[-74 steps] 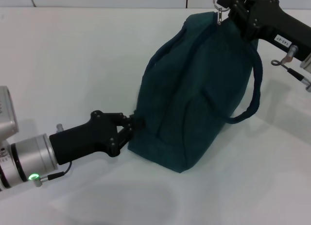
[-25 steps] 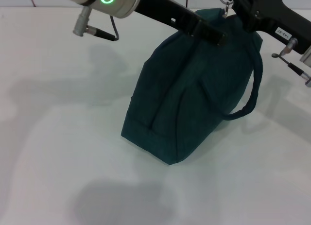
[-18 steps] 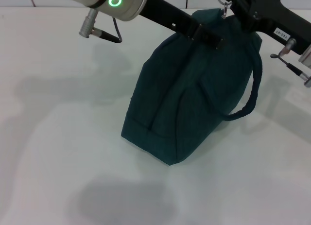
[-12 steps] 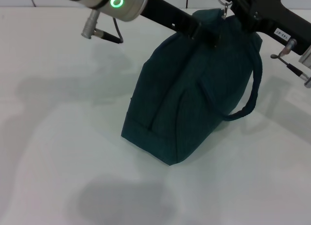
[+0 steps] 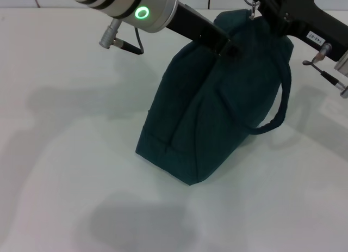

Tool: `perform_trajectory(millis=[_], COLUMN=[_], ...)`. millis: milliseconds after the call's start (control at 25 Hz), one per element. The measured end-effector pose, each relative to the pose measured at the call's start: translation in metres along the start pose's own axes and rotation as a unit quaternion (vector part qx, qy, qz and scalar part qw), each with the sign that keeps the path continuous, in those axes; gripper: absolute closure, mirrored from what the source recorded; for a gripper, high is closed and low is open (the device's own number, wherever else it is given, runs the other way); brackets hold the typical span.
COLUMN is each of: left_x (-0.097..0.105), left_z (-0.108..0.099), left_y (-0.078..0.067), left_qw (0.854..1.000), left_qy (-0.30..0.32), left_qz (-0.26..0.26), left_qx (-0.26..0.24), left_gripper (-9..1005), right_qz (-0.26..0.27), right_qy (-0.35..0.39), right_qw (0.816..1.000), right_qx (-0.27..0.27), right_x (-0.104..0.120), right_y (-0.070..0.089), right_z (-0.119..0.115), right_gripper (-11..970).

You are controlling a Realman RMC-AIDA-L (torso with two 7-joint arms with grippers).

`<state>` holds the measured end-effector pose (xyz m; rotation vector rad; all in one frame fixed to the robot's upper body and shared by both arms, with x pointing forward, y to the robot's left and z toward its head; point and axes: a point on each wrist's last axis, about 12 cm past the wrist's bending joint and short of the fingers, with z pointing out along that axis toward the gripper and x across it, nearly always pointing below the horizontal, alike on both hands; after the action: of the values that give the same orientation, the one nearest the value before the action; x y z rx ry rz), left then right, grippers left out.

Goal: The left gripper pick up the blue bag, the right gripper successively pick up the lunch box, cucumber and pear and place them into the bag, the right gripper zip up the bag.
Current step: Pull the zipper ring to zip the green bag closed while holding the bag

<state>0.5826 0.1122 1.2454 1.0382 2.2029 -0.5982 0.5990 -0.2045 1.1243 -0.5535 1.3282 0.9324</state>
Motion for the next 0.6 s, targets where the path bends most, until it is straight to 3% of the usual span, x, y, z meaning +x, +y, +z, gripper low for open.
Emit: perform_trajectory(millis=[440, 600], left_x=[0.0016, 0.0013], left_z=[0.0008, 0.0009], left_y=[0.0028, 0.0026], left_qw=[1.0, 1.0], left_qy=[-0.001, -0.002], left_qz=[0.004, 0.016], left_qx=[-0.006, -0.006], left_gripper=[879, 893], right_qz=[0.001, 0.002], right_qy=[0.001, 0.001], right_qw=[1.0, 1.0], right_qx=[0.001, 0.002], right_x=[0.0007, 0.0008], right_y=[-0.0001, -0.0002], right_z=[-0.0011, -0.0014], right_gripper=[950, 950])
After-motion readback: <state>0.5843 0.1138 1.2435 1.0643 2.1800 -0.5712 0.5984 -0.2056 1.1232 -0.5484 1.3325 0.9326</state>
